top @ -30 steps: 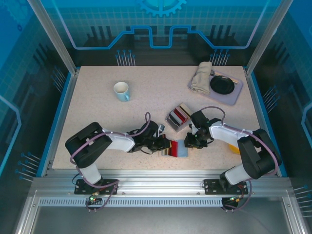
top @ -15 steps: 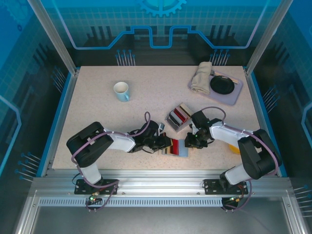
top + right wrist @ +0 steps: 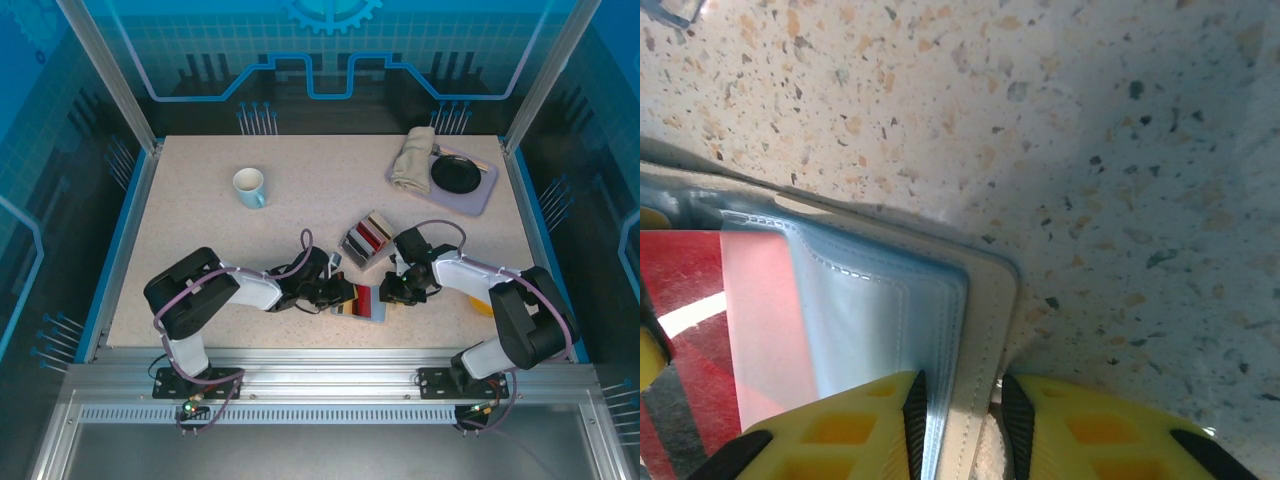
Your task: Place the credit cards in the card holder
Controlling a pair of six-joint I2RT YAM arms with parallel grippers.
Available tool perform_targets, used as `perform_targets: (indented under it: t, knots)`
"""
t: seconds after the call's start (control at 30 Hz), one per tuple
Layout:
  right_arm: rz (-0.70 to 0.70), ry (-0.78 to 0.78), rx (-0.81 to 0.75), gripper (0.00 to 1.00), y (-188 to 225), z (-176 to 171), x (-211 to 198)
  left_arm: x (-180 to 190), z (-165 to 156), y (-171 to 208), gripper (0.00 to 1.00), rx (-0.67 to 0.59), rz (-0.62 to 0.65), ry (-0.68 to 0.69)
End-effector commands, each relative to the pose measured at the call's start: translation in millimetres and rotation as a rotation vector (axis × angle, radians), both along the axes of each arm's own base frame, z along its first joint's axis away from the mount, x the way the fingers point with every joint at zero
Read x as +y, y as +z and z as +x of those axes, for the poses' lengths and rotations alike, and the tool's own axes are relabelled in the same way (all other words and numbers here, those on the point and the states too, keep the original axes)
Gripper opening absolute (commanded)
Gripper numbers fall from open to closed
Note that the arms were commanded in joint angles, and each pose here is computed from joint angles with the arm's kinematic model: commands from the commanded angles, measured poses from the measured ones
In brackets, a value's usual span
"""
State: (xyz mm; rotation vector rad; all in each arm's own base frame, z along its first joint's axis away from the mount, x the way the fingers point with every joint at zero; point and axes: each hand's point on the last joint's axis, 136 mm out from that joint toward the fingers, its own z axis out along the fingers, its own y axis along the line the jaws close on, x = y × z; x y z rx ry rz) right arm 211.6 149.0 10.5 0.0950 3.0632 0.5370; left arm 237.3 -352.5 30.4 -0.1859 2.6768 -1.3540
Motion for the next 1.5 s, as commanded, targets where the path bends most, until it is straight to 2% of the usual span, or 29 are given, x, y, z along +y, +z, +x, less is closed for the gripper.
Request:
perform_targets:
  t: [0.0,0.27,0.5,0.8,0.97,1.2,1.47]
  knots:
    - [-0.009,-0.005,0.068,0.3,-17.6,-16.3,-5.4,8.2,-22.8,-19.0,0.03,0.063,0.076,-0.072]
    - [-0.003,-0.005,0.069,0.3,-17.2,-16.2,-5.5,9.4,-27.6,-18.7,0.03,0.067,0.093,-0.114]
    - [0.015,-0.007,0.077,0.3,-17.7,-18.4,-3.2,-10.4,-18.3,-13.8,0.07,0.072,0.038,-0.111]
    - [0.01,-0.014,0.07,0.3,-16.4,-17.2,-5.5,2.1,-18.4,-14.3,0.23,0.054,0.1,-0.077]
    - [0.01,-0.012,0.073,0.3,-17.0,-17.5,-5.5,7.5,-19.5,-11.2,0.19,0.04,0.128,-0.083]
    - [0.018,-0.009,0.075,0.3,-17.3,-17.4,-4.3,0.7,-16.7,-8.3,0.06,0.029,0.13,-0.099]
    - [0.044,-0.007,0.084,0.27,-18.6,-20.1,-0.5,-11.9,-22.1,-11.7,0.05,0.038,0.151,-0.125]
